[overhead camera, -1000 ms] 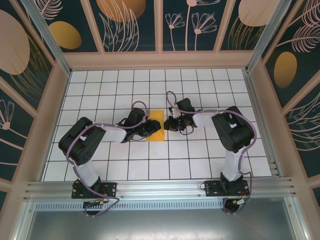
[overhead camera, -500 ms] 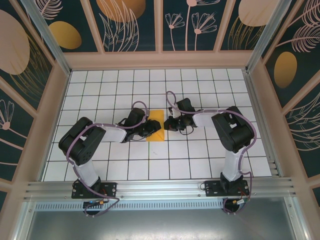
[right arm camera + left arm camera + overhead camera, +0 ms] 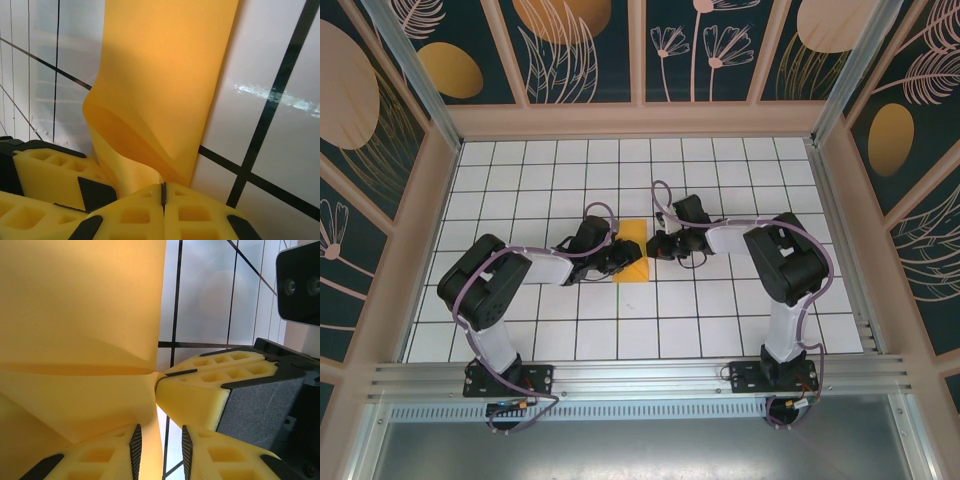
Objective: Fold a paper plane with a square sheet of paper (pick it up from the middle)
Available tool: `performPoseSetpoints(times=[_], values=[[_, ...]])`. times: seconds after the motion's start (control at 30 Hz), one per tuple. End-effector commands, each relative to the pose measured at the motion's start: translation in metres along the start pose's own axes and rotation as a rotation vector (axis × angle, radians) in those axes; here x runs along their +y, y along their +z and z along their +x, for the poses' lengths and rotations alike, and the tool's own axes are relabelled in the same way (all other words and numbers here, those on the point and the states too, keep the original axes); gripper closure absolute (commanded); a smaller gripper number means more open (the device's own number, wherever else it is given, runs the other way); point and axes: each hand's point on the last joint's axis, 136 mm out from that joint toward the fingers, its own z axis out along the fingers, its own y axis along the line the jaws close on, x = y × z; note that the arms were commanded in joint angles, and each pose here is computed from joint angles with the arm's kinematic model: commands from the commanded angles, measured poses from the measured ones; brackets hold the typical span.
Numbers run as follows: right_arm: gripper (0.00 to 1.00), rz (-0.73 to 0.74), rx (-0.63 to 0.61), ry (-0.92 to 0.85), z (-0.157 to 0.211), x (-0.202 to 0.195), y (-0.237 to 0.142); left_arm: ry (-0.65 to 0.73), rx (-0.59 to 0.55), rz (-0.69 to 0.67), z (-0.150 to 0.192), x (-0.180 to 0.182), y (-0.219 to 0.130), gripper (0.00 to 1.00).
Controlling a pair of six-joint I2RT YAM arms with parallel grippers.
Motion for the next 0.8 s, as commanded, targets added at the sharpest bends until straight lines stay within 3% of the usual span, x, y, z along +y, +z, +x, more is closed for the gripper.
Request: performPoseSetpoints(times=[0.0, 0.77], values=[[0.92, -0.018, -0.031, -0.038, -0.012, 0.010, -0.002, 0.018, 0.003, -0.016, 0.001, 0.003, 0.002, 0.69], [0.90, 0.039, -0.012, -0.005, -0.013, -0.006, 0.007, -0.002, 0.012, -0.073, 0.002, 0.017, 0.008, 0.70]])
